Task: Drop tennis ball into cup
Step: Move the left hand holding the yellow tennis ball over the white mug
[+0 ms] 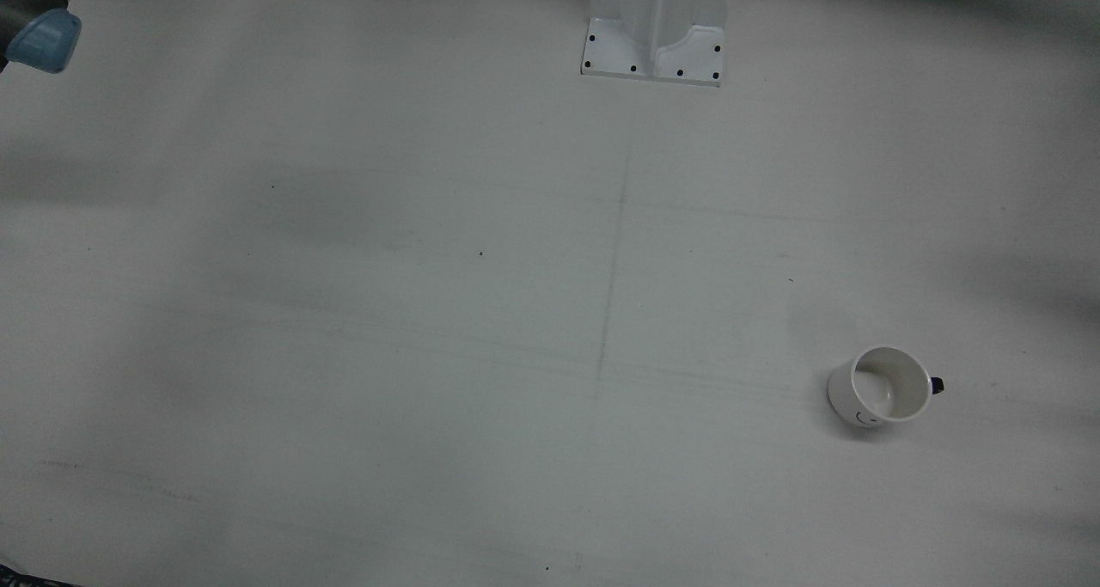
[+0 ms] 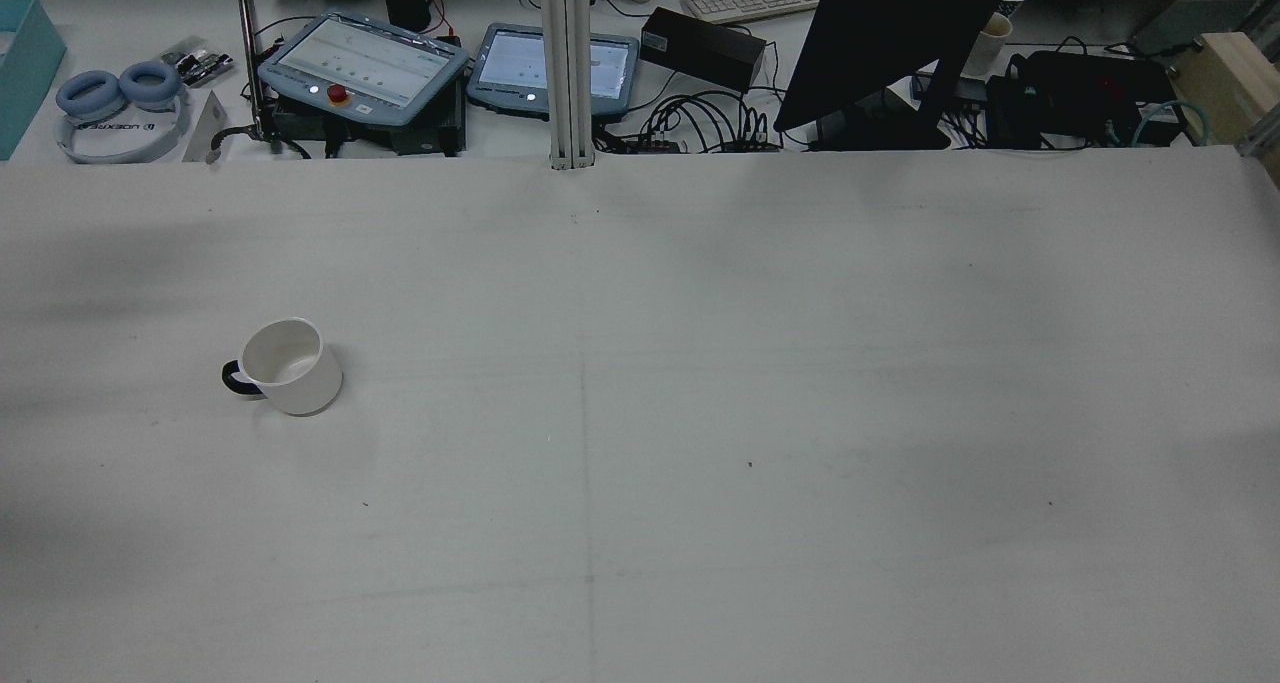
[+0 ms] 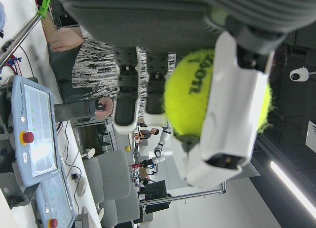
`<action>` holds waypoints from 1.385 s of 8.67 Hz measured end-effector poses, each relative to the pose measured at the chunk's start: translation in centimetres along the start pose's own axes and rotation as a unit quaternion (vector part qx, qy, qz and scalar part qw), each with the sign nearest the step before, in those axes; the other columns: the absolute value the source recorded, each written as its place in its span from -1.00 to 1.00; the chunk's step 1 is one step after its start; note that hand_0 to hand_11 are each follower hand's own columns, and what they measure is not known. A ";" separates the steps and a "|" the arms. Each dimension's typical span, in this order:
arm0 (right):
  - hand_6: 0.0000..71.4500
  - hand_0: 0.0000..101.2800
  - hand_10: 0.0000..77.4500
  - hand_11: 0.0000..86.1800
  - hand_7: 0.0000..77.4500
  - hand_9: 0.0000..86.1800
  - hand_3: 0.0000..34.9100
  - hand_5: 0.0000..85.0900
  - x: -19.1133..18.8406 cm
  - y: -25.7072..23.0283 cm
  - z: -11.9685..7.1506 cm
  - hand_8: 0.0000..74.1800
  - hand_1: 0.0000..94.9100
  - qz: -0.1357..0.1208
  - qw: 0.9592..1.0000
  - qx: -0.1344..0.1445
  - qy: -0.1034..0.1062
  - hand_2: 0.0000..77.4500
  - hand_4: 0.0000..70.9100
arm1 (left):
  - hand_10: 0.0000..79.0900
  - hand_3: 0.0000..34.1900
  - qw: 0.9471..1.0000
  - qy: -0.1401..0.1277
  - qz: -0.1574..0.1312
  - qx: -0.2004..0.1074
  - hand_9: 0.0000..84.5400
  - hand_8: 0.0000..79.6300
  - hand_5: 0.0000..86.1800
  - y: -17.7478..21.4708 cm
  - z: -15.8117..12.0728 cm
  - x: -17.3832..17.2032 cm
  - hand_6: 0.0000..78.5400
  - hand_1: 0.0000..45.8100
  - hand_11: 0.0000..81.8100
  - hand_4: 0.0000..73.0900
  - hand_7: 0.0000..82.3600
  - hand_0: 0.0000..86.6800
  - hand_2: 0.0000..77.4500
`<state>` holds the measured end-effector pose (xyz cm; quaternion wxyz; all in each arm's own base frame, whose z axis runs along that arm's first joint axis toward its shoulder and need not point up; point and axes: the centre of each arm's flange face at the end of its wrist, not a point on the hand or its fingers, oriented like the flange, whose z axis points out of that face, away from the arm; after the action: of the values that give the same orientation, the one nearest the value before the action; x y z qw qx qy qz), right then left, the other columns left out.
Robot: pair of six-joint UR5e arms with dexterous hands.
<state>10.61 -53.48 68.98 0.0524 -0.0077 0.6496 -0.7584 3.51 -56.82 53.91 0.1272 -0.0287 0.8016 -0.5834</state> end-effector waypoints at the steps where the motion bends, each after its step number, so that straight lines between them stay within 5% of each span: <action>1: -1.00 -1.00 -1.00 -0.99 -0.99 -1.00 -1.00 -1.00 0.0 0.0 0.0 -1.00 -0.99 0.000 1.000 0.000 0.000 -0.99 -1.00 | -0.10 -1.00 1.000 0.000 0.000 0.000 0.51 0.25 -0.22 0.0 0.0 0.0 0.67 -0.33 0.32 0.03 -0.06 0.85 0.46; 3: -1.00 -1.00 -1.00 -0.99 -0.99 -1.00 -1.00 -1.00 0.0 0.0 0.0 -1.00 -0.99 0.000 1.000 0.000 0.000 -0.99 -1.00 | -0.10 -1.00 1.000 -0.011 -0.005 -0.011 0.50 0.25 -0.22 1.1 0.5 -1.4 0.67 -0.33 0.32 0.03 -0.06 0.85 0.46; 7: -1.00 -1.00 -1.00 -0.99 -0.99 -1.00 -1.00 -1.00 0.0 0.0 0.0 -1.00 -0.99 0.000 1.000 0.000 0.000 -0.99 -1.00 | -0.10 -1.00 0.992 -0.112 -0.041 -0.041 0.50 0.25 -0.22 5.0 1.7 -14.7 0.67 -0.36 0.32 0.03 -0.06 0.85 0.49; 12: -1.00 -1.00 -1.00 -0.99 -1.00 -1.00 -1.00 -1.00 0.0 0.0 0.0 -1.00 -0.99 0.000 1.000 0.000 0.000 -0.99 -1.00 | -0.10 -1.00 0.983 -0.172 -0.059 -0.039 0.42 0.22 -0.27 5.0 0.3 -23.8 0.68 -0.38 0.25 -0.05 -0.06 0.85 0.51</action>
<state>10.59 -53.48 68.98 0.0523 -0.0076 0.6496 -0.7584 27.12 -50.85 53.17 0.2278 -0.1807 0.7867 -0.5446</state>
